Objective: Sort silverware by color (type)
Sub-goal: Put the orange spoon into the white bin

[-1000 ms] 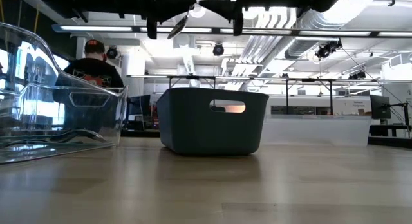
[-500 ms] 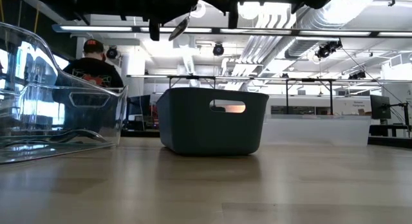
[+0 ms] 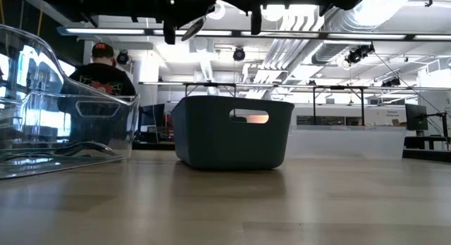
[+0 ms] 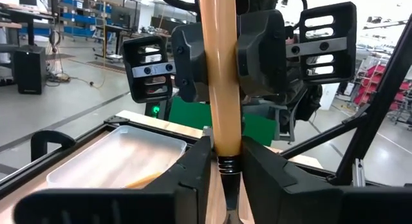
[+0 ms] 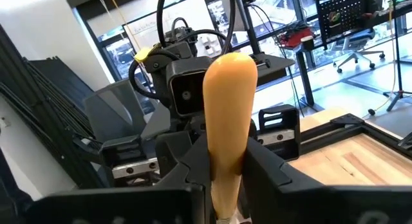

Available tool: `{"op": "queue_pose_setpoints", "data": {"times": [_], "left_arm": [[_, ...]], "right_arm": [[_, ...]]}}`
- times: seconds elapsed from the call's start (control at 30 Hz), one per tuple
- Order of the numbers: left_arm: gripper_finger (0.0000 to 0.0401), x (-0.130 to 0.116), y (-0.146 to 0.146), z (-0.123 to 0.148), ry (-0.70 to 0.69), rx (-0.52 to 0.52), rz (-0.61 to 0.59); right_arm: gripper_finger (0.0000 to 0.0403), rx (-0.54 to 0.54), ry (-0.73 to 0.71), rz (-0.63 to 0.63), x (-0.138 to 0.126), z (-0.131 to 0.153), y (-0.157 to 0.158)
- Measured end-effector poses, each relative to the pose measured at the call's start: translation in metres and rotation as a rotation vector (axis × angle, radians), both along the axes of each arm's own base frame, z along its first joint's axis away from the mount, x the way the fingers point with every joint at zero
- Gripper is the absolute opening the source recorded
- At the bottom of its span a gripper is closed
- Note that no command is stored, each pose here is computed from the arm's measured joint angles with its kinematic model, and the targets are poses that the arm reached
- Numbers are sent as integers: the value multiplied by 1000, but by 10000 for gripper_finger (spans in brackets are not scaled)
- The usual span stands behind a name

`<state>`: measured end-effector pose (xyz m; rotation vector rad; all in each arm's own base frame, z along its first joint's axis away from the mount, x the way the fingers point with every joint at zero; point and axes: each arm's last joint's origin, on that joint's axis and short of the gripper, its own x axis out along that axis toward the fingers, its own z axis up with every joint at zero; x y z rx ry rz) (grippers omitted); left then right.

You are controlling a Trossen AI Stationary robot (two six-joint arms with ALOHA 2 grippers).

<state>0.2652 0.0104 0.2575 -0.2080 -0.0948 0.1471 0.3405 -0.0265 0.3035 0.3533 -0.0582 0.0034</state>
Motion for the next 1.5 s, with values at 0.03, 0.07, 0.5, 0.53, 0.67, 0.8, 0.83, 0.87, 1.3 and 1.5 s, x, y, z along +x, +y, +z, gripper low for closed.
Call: {"op": "queue_pose_setpoints", "data": {"times": [0.03, 0.07, 0.5, 0.53, 0.67, 0.8, 0.83, 0.87, 1.3, 1.5], "left_arm": [[73, 0, 0, 0, 0, 0, 0], [75, 0, 0, 0, 0, 0, 0], [127, 0, 0, -1, 15, 16, -17], [137, 0, 0, -1, 17, 16, -21], [177, 0, 0, -1, 14, -4, -29], [198, -1, -1, 0, 16, -18, -36], [198, -3, -1, 1, 20, -22, -37], [199, -6, -1, 3, 24, -25, -44], [199, -89, -1, 16, 141, -102, -54], [200, -120, -1, 7, 33, -203, -30]], "right_arm": [[44, 0, 0, 2, 0, 0, 0], [44, 0, 1, 3, 0, 0, 0], [44, -9, 11, 29, 0, -1, 1], [44, -8, 12, 30, 0, -2, 2], [44, -8, 17, 36, 0, -2, 2], [44, -34, 22, 48, -1, -1, 3], [44, -45, 31, 50, -3, -1, 2], [44, -56, 38, 47, -6, 2, 2], [44, -164, 432, -86, -81, 14, -1], [44, -117, 459, -184, -131, 10, 1]]}}
